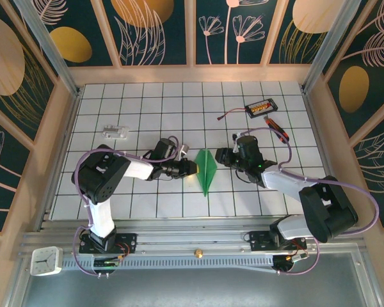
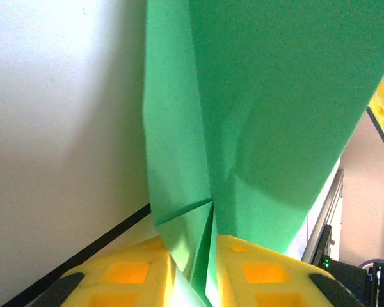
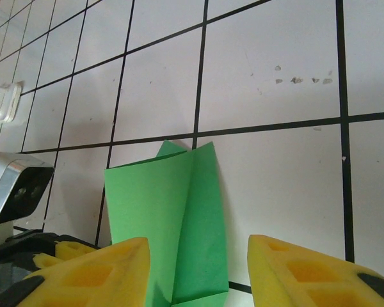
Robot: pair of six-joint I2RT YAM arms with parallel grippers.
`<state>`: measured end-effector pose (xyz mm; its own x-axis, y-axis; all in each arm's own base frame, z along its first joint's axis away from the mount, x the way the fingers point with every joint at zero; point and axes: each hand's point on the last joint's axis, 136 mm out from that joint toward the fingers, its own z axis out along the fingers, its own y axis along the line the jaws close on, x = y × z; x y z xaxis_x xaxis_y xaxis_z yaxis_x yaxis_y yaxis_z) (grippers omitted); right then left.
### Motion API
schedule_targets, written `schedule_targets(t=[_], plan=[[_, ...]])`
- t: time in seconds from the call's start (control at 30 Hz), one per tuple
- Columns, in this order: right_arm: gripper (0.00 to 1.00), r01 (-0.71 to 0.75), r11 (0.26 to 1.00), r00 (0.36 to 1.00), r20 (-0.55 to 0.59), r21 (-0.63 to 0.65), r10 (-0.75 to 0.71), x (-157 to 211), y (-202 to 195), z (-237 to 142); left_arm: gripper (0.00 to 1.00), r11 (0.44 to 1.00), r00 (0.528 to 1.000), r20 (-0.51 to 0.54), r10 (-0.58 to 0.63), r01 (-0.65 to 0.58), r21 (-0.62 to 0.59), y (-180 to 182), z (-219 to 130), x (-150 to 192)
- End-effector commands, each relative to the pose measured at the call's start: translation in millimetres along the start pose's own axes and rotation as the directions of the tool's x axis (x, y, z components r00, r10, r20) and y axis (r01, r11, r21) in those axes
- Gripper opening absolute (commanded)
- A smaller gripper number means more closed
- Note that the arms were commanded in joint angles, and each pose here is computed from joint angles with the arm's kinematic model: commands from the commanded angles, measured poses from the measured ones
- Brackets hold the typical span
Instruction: Fold a paper plane with a square sheet of paper (pick it up from the middle)
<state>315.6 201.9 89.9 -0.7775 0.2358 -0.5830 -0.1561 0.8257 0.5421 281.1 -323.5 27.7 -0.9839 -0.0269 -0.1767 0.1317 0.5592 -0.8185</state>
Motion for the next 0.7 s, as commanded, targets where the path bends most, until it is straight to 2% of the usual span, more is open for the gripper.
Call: schedule_targets(t=[0.0, 0.27, 0.43, 0.5, 0.57, 0.6, 0.67], plan=[[0.45, 0.001, 1.000, 1.000, 0.009, 0.006, -0.001, -0.6, -3.9, -3.7, 0.29, 1.000, 1.000, 0.018, 0.008, -0.008, -0.026, 0.0, -9.5, -2.0], [0.46, -0.002, 0.997, 0.997, 0.077, 0.079, -0.004, -21.8, -21.0, -17.4, 0.48, 0.993, 0.994, 0.084, 0.062, -0.053, -0.104, 2.1, -34.3, -9.2], [0.49, 0.035, 0.956, 0.979, 0.183, 0.293, -0.092, -54.1, -51.7, -36.9, 0.58, 0.966, 0.967, 0.195, 0.162, -0.115, -0.233, 5.7, -64.6, -35.2], [0.52, 0.011, 0.914, 0.962, 0.244, 0.405, -0.120, -71.4, -72.0, -51.8, 0.64, 0.936, 0.938, 0.262, 0.228, -0.138, -0.323, 8.2, -81.8, -51.2], [0.58, -0.022, 0.859, 0.934, 0.317, 0.511, -0.165, -89.9, -92.0, -71.5, 0.70, 0.889, 0.883, 0.348, 0.315, -0.146, -0.433, 11.3, -106.4, -71.0], [0.61, -0.033, 0.834, 0.920, 0.343, 0.550, -0.190, -96.6, -100.2, -79.9, 0.73, 0.865, 0.852, 0.384, 0.355, -0.143, -0.482, 11.7, -119.0, -78.8], [0.77, -0.066, 0.786, 0.892, 0.389, 0.615, -0.229, -110.0, -117.7, -95.4, 0.80, 0.800, 0.759, 0.473, 0.448, -0.105, -0.591, 11.7, -154.5, -96.6]])
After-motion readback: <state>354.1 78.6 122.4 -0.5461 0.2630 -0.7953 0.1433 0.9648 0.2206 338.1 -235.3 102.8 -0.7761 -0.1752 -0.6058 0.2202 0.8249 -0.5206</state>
